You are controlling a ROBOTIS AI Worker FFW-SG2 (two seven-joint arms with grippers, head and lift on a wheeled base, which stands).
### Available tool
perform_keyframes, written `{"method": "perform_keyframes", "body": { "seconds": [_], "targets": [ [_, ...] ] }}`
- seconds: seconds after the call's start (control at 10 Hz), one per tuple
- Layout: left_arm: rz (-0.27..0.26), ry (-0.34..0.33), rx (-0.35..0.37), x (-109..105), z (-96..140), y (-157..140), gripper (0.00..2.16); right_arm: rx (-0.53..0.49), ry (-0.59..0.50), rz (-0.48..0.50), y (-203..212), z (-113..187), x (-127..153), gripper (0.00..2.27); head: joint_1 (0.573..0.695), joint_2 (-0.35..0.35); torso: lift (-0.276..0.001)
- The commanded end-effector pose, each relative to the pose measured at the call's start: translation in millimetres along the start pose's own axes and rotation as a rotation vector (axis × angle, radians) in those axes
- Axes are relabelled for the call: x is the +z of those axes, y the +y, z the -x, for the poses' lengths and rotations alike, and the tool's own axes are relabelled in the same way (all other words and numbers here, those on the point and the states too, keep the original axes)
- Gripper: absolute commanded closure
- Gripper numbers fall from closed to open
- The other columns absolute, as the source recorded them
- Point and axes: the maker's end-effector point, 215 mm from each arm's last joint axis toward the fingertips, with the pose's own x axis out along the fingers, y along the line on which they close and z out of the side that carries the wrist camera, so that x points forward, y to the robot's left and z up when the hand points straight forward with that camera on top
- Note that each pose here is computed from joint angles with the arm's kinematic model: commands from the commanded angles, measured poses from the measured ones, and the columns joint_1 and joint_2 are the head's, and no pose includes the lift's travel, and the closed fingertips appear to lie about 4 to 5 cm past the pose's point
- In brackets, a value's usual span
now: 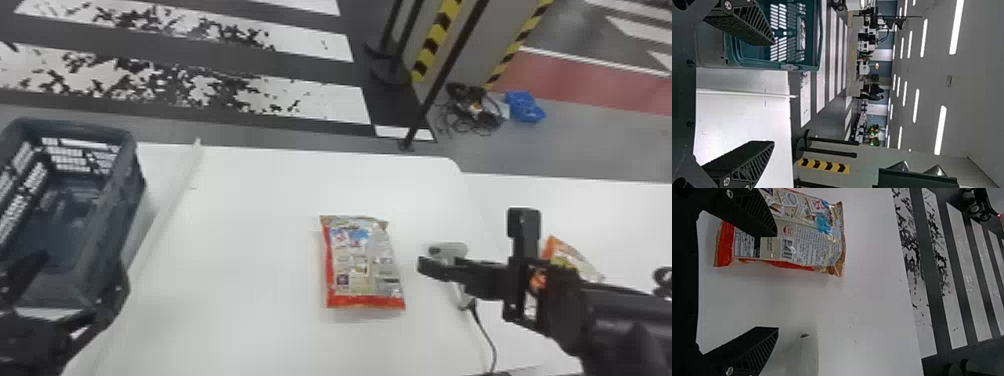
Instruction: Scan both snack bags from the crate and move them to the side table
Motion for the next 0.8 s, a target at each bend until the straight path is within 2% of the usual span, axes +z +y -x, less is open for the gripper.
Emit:
{"method": "perform_keyframes", "body": {
  "seconds": [0.0,0.3,0.7],
  "targets": [
    [0.000,-0.001,0.000,0.5,0.4,-0.1,0.10,0.035,0.032,-0.016,13.6,-4.0,-11.3,0.06,0.695,-0.241,-0.029],
    [0.002,0.000,-0.001,-0.3,0.4,-1.1,0.10,0.100,0.101,-0.053,35.8,-12.1,-23.8,0.06,0.695,-0.196,-0.029],
    [0.000,0.000,0.000,-0.3,0.6,0.0,0.10,0.176,0.180,-0.059,56.5,-38.1,-32.3,0.06,0.695,-0.154,-0.029]
  ]
}}
